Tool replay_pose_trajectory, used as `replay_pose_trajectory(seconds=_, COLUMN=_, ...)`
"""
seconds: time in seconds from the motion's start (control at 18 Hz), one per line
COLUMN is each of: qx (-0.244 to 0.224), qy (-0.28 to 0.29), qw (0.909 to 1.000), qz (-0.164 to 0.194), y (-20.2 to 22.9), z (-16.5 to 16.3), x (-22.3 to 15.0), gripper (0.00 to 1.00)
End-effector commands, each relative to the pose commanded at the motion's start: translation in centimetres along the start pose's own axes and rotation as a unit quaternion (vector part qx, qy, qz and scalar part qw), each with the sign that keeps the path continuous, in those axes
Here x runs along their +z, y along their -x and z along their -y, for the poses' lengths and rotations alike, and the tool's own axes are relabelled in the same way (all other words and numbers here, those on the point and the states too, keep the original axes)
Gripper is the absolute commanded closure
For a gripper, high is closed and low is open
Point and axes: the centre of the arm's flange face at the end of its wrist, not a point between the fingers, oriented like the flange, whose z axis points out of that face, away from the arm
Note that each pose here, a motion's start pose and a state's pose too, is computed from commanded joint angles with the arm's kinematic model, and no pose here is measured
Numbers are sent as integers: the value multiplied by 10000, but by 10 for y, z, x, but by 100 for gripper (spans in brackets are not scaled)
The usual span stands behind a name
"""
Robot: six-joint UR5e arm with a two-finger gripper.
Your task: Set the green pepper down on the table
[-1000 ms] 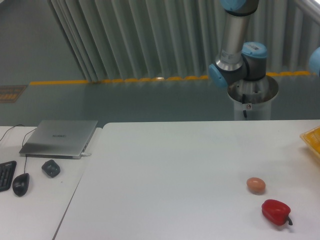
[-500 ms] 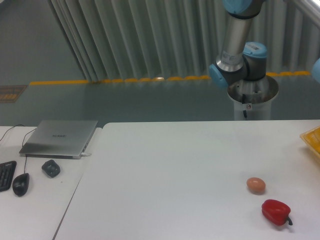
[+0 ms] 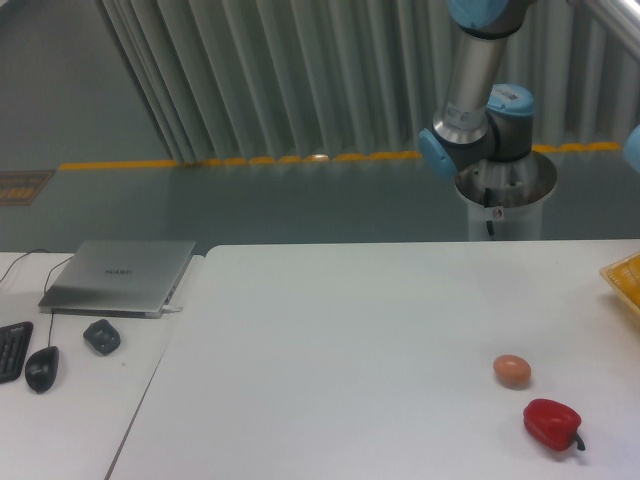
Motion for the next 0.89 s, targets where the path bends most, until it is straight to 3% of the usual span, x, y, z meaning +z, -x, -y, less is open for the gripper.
replay_pose_trajectory(seconds=0.78, qx=-19, qy=54, qw=9999, qz=-93, y=-1, z=-2, x=12, gripper=0)
replay_pose_trajectory(seconds=0.89, qx=0, qy=127, qw=9999, qz=-72, y=0, z=-3, x=12, gripper=10)
